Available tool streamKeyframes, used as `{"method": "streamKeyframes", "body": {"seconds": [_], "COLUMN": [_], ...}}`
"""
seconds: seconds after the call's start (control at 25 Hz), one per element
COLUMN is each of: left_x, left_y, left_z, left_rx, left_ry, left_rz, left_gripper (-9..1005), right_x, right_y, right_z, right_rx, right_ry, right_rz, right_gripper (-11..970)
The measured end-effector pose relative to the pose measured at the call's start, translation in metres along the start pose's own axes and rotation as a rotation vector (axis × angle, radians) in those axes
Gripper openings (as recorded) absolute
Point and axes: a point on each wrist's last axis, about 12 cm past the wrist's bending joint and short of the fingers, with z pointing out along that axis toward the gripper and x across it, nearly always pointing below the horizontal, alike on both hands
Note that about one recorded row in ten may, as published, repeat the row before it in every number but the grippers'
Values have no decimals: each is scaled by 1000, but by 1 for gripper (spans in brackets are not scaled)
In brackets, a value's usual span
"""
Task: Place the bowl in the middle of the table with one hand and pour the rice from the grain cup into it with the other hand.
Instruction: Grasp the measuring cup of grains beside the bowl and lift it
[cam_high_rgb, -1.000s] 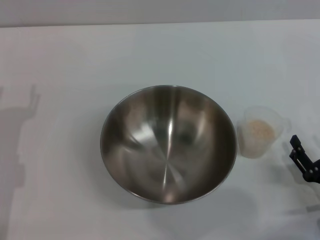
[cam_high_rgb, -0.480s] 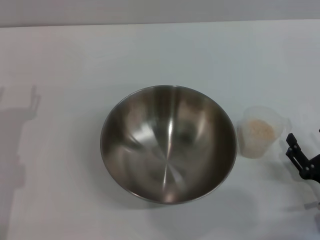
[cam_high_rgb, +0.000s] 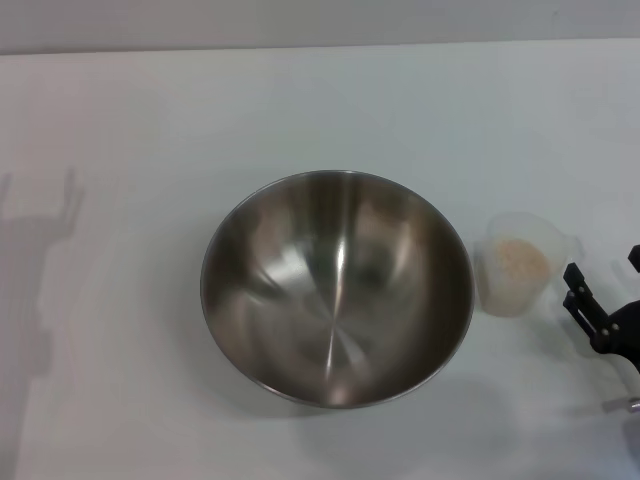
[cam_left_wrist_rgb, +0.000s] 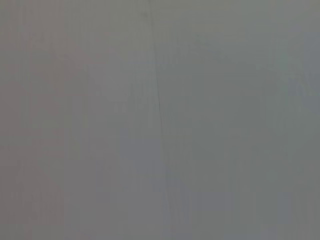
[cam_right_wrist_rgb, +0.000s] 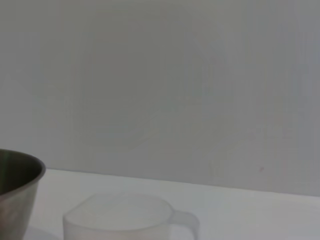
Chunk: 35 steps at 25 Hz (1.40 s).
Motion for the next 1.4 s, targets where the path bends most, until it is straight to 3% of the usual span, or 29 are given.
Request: {"method": "streamKeyframes", "body": {"seconds": [1.4], "left_x": [-3], "left_y": [0], "left_z": [-4], "left_rx": [-1], "left_ry": [-26], "left_rz": [1], "left_gripper": [805], "right_x": [-1], "right_y": [-1], "right_z": [10], "right_rx": [-11], "right_ry": [8], "right_rz": [-6], "right_gripper": [768]}}
